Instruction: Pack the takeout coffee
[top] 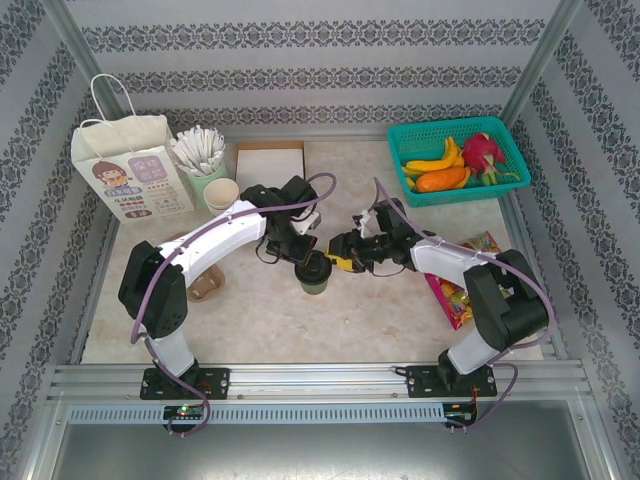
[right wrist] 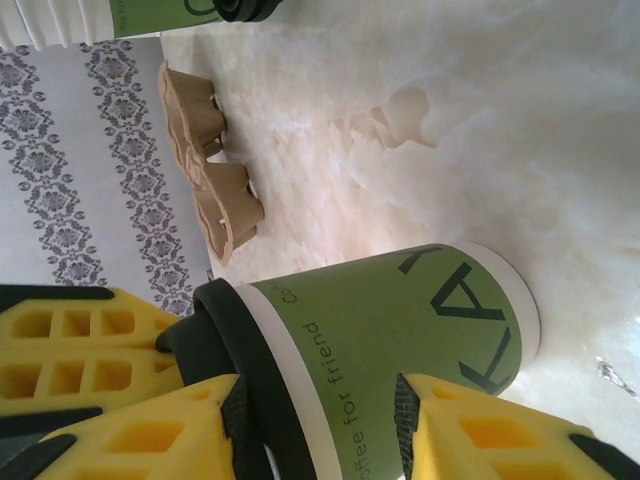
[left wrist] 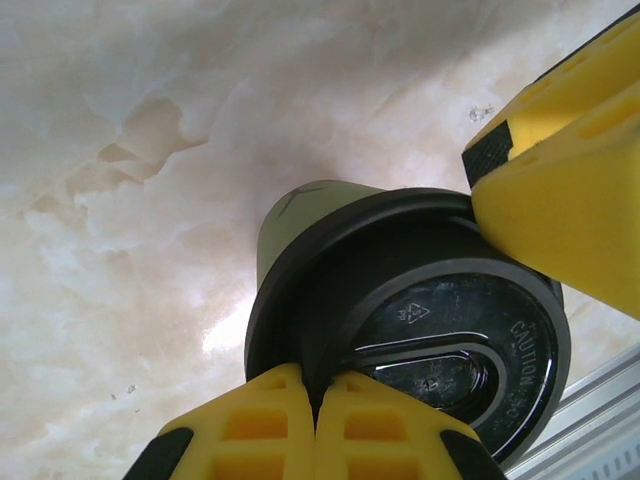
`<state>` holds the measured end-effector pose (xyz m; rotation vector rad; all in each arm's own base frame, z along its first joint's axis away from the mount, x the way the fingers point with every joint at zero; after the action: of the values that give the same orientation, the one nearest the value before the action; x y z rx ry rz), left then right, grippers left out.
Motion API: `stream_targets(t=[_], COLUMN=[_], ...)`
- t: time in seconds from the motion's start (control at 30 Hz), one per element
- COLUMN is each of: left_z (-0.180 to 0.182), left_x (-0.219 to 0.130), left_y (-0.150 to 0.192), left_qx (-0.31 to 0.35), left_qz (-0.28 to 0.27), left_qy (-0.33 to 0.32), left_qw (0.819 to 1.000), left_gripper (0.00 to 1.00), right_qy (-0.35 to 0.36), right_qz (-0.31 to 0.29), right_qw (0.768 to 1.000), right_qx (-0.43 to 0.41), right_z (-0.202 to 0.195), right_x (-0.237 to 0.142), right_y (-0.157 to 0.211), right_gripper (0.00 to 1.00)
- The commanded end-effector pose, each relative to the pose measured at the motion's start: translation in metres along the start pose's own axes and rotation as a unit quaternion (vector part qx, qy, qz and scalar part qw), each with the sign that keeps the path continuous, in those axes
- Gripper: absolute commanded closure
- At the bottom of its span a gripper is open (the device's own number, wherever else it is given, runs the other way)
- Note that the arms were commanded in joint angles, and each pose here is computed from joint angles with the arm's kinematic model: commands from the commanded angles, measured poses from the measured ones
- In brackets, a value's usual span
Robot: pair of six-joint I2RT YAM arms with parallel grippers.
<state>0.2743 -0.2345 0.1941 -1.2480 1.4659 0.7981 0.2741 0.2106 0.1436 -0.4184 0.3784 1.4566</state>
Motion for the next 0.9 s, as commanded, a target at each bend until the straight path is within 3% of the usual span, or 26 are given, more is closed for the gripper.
stream_targets(t=[0.0, 0.2, 0.47, 0.87], left_z=[0.003, -0.006, 0.0, -0.001], left_x=[0.032, 0.027, 0.041, 0.029], left_y=[0.006, 0.005, 0.009, 0.005], left_qx=[0.0, -0.005, -0.022, -0.04], left_qz=[0.03, 0.025, 0.037, 0.022], left_qy=[-0.046, -0.046, -0.065, -0.076], left_qw=[0.998, 0.999, 0.997, 0.996], left_gripper=[1.0, 1.0, 1.0, 1.0], right_qy=[0.015, 0.015, 0.059, 0.018], right_qz=[0.033, 0.062, 0.078, 0.029], right_qw=[0.999, 0.998, 0.994, 0.999], right_qx=[0.017, 0.02, 0.047, -0.023], right_z=[0.002, 0.003, -0.03, 0.027], right_x=[0.012, 0.03, 0.044, 0.039], right_y=[0.0, 0.0, 0.012, -0.036], right_gripper=[0.54, 0.54, 0.56, 0.5])
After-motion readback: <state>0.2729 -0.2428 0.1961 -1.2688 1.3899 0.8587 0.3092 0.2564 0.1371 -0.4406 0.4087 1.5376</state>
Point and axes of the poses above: each hand's point on the last joint's axis, 136 mm out from that joint toward the fingers, its own x axis out along the fingers, its own z axis along the line the jaws close on, y = z × x, the point moved 7 cm from there along -x, back along the fingers, and after that the axes turned 7 degrees about -x, right-handed, at the moved point
